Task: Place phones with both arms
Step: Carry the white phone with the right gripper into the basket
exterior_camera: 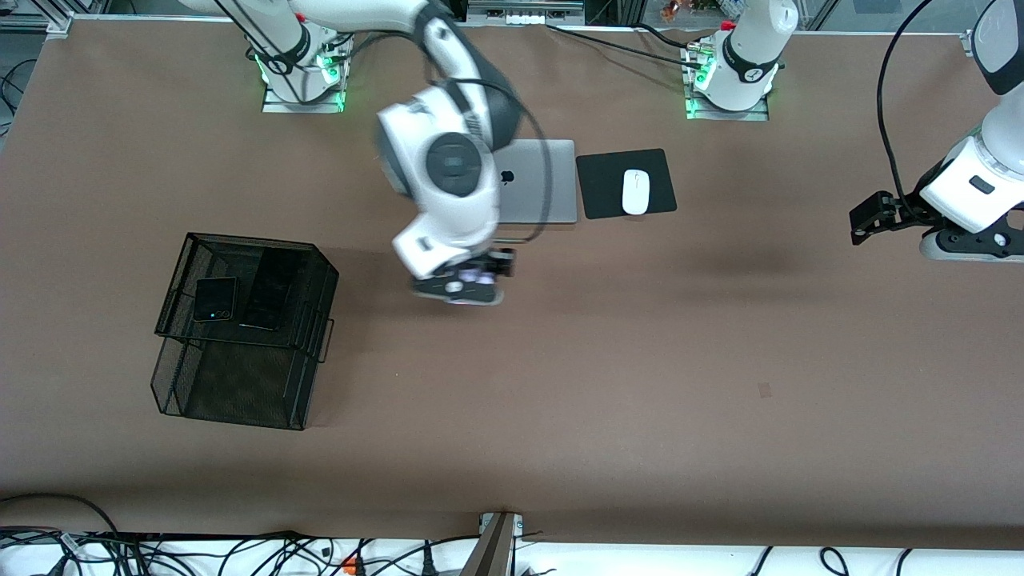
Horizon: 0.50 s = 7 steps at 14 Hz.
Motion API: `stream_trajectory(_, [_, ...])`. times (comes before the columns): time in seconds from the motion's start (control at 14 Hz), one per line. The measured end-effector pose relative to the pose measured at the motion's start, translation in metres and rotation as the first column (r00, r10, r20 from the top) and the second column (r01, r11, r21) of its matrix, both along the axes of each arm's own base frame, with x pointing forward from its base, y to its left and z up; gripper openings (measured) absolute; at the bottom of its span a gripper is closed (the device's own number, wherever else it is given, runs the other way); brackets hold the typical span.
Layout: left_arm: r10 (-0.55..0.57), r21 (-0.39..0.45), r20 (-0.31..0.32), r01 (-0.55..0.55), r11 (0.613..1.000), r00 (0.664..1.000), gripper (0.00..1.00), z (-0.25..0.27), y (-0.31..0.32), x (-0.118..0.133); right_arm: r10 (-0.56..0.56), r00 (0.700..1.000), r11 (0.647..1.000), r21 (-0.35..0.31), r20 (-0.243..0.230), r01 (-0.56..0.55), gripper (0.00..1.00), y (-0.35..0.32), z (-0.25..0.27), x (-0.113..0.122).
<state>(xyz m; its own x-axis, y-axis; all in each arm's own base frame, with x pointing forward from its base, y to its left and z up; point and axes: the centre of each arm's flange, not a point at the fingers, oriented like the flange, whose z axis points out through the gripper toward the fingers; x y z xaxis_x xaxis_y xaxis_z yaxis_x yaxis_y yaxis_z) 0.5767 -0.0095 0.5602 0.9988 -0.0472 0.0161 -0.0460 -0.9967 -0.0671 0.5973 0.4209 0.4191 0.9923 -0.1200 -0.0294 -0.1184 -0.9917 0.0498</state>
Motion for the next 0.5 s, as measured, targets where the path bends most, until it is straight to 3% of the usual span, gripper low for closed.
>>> stream_trajectory(0.21, [0.0,0.0,0.0,0.0,1.0,1.0,1.0,0.0,0.0,0.0,0.043,0.998,0.999,-0.002,-0.051,-0.043,0.85,-0.114,0.015,0.053])
stream_trajectory(0.5, [0.0,0.0,0.0,0.0,1.0,1.0,1.0,0.0,0.0,0.0,0.162,0.985,0.986,-0.023,-0.053,-0.163,0.85,-0.272,0.019,0.106])
